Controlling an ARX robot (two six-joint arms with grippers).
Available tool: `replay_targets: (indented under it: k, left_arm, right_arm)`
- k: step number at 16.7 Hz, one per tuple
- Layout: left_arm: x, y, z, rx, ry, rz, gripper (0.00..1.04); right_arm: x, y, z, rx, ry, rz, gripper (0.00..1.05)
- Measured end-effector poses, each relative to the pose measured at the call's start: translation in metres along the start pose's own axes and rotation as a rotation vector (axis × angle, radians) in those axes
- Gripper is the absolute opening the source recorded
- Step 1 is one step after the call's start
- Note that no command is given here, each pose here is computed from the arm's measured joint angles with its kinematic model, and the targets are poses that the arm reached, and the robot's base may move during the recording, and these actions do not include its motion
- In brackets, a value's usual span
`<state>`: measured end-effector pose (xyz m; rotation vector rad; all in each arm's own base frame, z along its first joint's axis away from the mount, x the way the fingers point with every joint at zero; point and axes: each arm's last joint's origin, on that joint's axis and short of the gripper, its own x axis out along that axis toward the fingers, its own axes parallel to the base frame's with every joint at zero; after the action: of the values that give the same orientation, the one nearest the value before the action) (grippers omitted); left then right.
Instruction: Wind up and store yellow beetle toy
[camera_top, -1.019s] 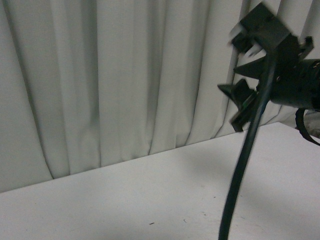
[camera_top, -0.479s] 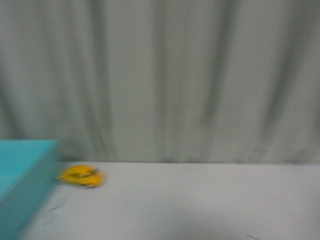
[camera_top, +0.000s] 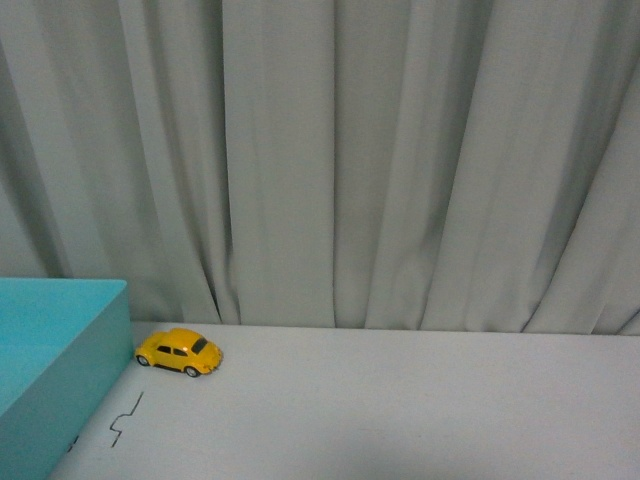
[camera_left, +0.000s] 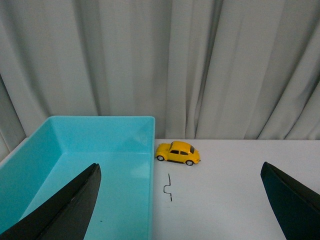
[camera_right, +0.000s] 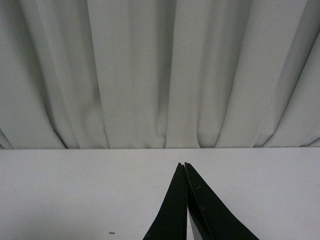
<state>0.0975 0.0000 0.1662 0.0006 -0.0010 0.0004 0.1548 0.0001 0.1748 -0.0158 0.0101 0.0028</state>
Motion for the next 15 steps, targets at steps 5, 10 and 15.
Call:
replay_targets:
  k: [5,10,15]
  left_arm:
    - [0.000,0.000,0.000,0.000,0.000,0.000,0.98]
    - [0.000,0.000,0.000,0.000,0.000,0.000,0.98]
    - [0.000,0.000,0.000,0.000,0.000,0.000,0.98]
  right_arm:
    - [-0.017,0.000,-0.009,0.001,-0.007,0.000,0.02]
    - [-0.030,0.000,-0.005,0.001,-0.022,0.000,0.02]
    - [-0.040,0.000,-0.005,0.001,-0.021,-0.001,0.02]
